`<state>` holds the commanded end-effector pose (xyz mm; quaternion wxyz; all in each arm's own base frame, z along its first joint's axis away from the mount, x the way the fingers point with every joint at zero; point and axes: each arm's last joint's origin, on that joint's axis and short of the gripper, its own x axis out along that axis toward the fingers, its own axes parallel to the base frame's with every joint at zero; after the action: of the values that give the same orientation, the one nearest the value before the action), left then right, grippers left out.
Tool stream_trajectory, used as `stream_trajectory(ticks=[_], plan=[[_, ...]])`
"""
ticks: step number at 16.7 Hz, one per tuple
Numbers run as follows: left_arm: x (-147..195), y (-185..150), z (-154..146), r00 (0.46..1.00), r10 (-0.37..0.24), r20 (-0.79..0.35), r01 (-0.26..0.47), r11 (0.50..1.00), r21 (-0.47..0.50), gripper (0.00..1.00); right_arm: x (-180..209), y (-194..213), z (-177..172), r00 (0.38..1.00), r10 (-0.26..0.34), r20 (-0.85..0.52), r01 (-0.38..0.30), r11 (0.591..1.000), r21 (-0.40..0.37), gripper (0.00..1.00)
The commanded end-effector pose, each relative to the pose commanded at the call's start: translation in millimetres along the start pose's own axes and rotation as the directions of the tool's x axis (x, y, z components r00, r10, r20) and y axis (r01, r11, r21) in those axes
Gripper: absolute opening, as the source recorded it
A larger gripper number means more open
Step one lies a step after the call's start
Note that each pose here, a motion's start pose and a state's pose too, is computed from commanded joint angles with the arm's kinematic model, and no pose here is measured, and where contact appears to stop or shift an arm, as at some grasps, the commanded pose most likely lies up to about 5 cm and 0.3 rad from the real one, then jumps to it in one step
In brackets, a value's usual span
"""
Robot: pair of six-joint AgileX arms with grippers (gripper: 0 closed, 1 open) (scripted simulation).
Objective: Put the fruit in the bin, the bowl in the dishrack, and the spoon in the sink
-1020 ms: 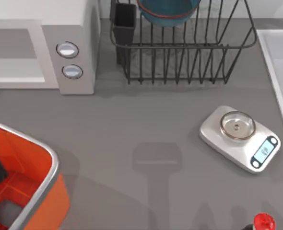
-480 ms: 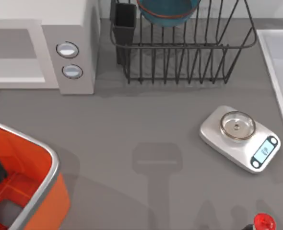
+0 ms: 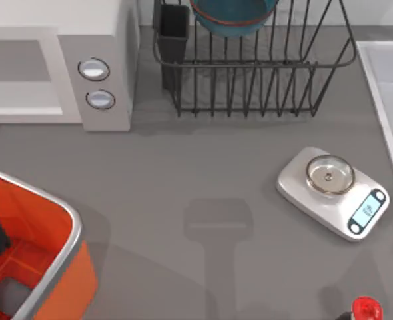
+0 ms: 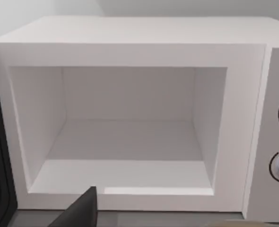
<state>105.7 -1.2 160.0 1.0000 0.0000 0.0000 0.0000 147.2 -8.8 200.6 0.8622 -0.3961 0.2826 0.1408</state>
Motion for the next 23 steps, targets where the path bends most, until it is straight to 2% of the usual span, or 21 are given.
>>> stream_trajectory(ticks=[1,3,6,8,10,12,14,16,23], plan=[[0,0,0,1.000,0.000,0.000,0.000,1.000,0.000,1.00,5,-4,2,0.997,0.064,-0.054,-0.069,0.991,-0.115,1.00],[0,0,0,1.000,0.000,0.000,0.000,1.000,0.000,1.00,15,-11,4,0.971,0.183,-0.155,-0.224,0.923,-0.313,1.00],[0,0,0,1.000,0.000,0.000,0.000,1.000,0.000,1.00,26,-19,6,0.898,0.334,-0.286,-0.437,0.746,-0.502,1.00],[0,0,0,1.000,0.000,0.000,0.000,1.000,0.000,1.00,33,-22,6,0.830,0.423,-0.364,-0.557,0.612,-0.561,1.00],[0,0,0,1.000,0.000,0.000,0.000,1.000,0.000,1.00,39,-25,6,0.755,0.497,-0.429,-0.651,0.486,-0.583,1.00],[0,0,0,1.000,0.000,0.000,0.000,1.000,0.000,1.00,44,-28,6,0.682,0.553,-0.478,-0.717,0.378,-0.585,1.00],[0,0,0,1.000,0.000,0.000,0.000,1.000,0.000,1.00,46,-29,6,0.628,0.589,-0.509,-0.753,0.292,-0.590,1.00],[0,0,0,1.000,0.000,0.000,0.000,1.000,0.000,1.00,48,-30,6,0.600,0.606,-0.522,-0.767,0.249,-0.592,1.00],[0,0,0,1.000,0.000,0.000,0.000,1.000,0.000,1.00,51,-29,6,0.600,0.607,-0.522,-0.766,0.246,-0.594,1.00]])
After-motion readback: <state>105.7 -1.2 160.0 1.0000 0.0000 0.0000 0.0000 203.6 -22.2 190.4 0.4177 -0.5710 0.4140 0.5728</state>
